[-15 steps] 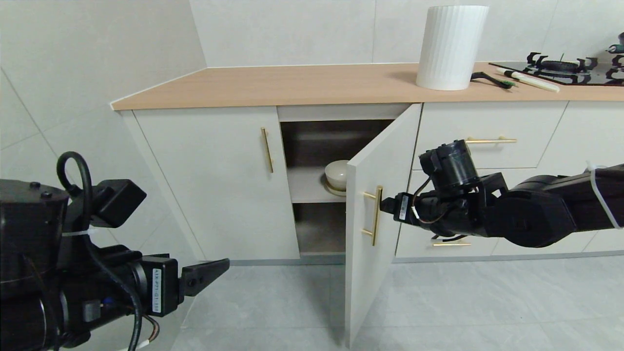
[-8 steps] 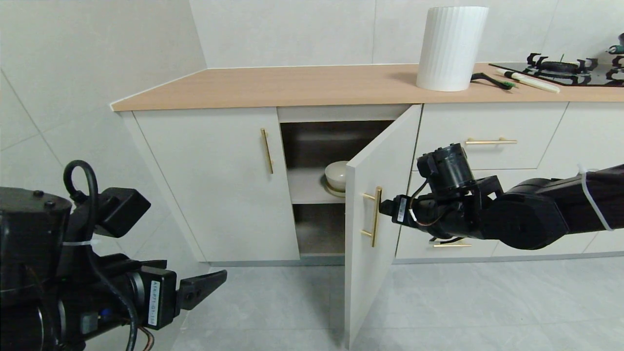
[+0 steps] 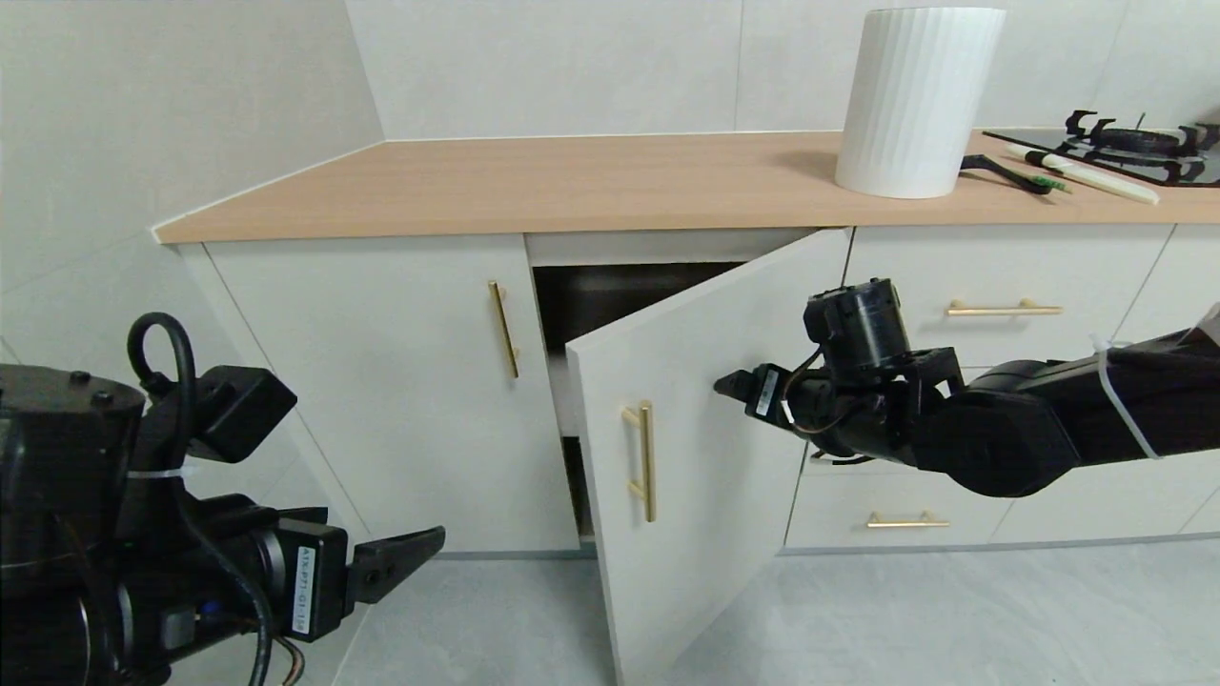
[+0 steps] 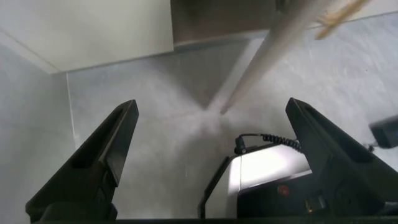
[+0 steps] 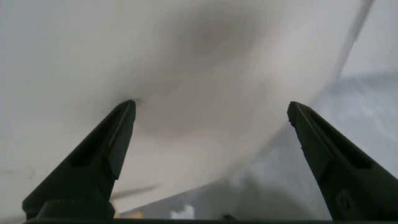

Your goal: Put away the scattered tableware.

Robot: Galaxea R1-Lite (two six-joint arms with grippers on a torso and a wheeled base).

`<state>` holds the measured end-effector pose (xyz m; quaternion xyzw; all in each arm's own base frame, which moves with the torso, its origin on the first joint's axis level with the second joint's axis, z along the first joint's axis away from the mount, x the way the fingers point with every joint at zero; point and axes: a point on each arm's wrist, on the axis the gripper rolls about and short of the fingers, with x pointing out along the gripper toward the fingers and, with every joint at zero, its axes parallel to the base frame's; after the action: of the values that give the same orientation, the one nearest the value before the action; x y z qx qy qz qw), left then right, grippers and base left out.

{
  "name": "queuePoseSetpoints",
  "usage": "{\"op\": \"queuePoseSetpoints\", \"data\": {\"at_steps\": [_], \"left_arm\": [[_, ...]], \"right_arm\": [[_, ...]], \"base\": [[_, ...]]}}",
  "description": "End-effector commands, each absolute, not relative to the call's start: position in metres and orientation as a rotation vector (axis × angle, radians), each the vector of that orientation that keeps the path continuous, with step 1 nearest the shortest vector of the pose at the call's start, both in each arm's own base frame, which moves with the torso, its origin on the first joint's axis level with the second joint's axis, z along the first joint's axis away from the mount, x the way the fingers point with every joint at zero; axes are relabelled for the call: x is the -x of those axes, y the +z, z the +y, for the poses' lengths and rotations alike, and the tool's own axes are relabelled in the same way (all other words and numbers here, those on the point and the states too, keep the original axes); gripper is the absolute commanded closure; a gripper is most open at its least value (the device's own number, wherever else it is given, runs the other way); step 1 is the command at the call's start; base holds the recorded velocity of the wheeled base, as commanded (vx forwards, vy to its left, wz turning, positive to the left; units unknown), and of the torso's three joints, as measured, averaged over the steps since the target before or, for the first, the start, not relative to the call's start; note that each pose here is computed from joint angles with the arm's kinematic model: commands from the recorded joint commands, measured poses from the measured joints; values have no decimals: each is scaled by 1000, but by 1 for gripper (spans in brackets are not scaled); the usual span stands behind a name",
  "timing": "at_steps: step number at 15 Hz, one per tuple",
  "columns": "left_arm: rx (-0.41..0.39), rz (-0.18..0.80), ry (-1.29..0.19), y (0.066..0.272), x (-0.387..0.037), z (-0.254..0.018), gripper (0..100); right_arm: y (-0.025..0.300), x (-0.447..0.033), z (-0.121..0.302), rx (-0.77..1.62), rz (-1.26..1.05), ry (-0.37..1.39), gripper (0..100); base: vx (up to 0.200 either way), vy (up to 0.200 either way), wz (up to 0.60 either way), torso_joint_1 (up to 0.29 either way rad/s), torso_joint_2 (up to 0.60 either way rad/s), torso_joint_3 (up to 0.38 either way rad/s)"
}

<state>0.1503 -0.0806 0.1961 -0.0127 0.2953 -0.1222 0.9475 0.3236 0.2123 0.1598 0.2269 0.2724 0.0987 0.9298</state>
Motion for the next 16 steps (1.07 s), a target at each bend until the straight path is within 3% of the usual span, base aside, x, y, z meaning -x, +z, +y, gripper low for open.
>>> {"op": "queuePoseSetpoints", "data": {"at_steps": [1,6,16], "left_arm": [[29,599,-246,197,-151,-81,0],[30,594,-244,197,-150,-81,0],[31,596,-243,197,-150,-80,0]], "right_arm": [[155,-325,216,-472,563,202,0],[143,-337,231,-555,480,210,0],[124,-371,247,-610,376,52,0]], "base": [[0,0,0,0,0,0],[0,0,0,0,0,0],[0,0,0,0,0,0]]}}
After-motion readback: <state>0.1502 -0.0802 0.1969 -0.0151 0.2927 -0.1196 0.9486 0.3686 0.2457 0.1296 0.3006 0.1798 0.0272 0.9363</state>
